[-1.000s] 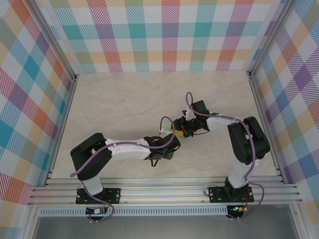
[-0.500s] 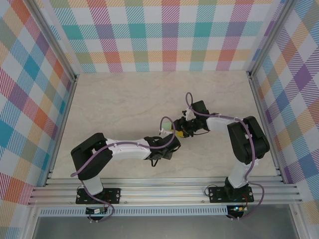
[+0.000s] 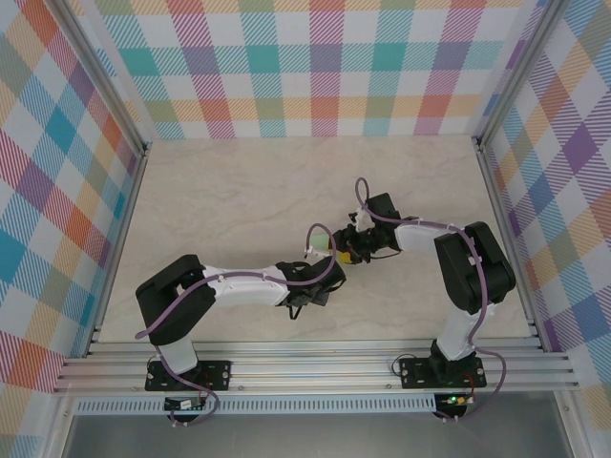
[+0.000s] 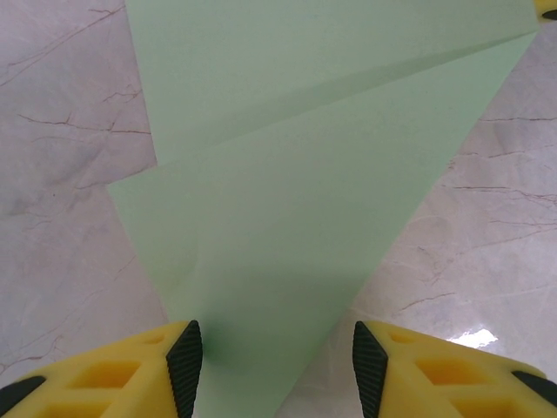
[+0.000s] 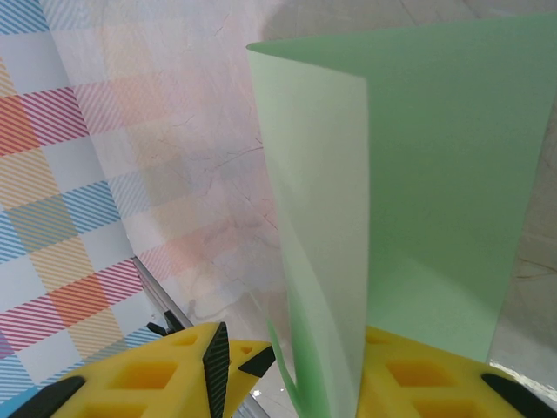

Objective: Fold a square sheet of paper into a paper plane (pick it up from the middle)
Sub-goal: Fourth fold the wing at the center of the table.

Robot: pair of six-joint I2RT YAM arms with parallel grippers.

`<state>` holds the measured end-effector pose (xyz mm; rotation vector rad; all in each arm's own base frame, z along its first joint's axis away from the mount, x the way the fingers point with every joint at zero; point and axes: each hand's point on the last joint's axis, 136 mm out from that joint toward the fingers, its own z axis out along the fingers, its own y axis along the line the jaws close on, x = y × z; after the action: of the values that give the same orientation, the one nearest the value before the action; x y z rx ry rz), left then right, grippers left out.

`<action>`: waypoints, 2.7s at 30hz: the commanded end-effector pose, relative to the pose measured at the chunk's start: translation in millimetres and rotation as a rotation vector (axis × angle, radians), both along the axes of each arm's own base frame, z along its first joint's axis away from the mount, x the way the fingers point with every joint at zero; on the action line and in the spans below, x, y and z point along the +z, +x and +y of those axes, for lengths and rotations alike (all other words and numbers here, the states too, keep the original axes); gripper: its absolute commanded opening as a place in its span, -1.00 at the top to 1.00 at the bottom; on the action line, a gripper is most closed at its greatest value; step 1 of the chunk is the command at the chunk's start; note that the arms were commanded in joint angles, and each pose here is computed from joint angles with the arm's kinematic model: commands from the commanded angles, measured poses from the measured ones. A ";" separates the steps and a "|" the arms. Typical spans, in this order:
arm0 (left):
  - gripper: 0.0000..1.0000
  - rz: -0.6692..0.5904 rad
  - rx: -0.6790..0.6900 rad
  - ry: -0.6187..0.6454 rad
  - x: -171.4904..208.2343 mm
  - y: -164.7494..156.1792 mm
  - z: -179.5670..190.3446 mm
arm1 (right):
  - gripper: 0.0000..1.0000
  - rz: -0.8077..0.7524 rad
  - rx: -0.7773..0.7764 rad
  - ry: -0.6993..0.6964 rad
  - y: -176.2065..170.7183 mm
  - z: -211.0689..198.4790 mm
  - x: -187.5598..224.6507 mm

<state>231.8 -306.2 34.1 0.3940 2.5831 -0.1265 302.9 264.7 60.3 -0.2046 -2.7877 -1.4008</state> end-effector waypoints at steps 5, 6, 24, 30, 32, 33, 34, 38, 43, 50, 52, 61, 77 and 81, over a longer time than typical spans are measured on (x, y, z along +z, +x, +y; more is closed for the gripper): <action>-0.04 0.007 -0.019 0.079 -11.3 -4.6 9.0 | 0.24 -0.001 0.022 0.031 -0.5 5.9 4.9; -0.01 0.009 -0.019 0.083 -12.0 -4.6 9.2 | 0.24 -0.001 0.022 0.031 -0.3 5.8 4.8; 0.02 -0.040 -0.009 0.038 2.8 -0.1 8.6 | 0.24 0.006 0.023 0.018 -2.8 3.9 1.1; -0.02 -0.058 -0.017 0.029 7.0 0.5 9.1 | 0.24 0.005 0.023 0.016 -2.3 4.0 1.3; -0.03 -0.063 -0.021 0.019 8.1 0.7 7.9 | 0.24 0.008 0.021 0.015 -2.2 3.8 0.4; -0.03 -0.069 -0.025 0.015 9.3 0.4 7.1 | 0.24 0.009 0.022 0.016 -2.6 4.0 0.5; -0.05 -0.075 -0.026 0.011 11.1 0.7 6.3 | 0.24 0.009 0.022 0.014 -2.7 3.6 0.1; -0.06 -0.076 -0.038 0.013 10.6 0.2 4.7 | 0.24 0.010 0.022 0.013 -2.5 3.6 -0.6; 0.05 -0.062 -0.048 0.043 4.3 0.8 2.3 | 0.24 0.013 0.021 0.013 -2.3 3.8 -0.9; -0.01 -0.061 -0.049 0.059 1.1 0.2 3.0 | 0.24 0.010 0.022 0.015 -1.8 4.1 0.5; -0.01 -0.062 -0.054 0.054 1.7 -0.5 1.3 | 0.24 0.008 0.023 0.018 -1.8 4.4 1.3; 0.00 -0.079 -0.086 0.066 6.0 -2.7 -5.8 | 0.22 0.008 0.020 0.022 0.2 5.5 3.4; 0.04 -0.097 -0.082 0.078 5.1 -6.1 -5.4 | 0.23 0.009 0.021 0.023 0.1 5.7 2.6; 0.04 -0.090 -0.068 0.095 -1.2 -5.3 -4.6 | 0.23 0.012 0.020 0.019 -0.3 5.1 1.4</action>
<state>228.4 -309.1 37.0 0.5109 2.4890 -0.0321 302.4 264.7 59.1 -0.2070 -2.7832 -1.3983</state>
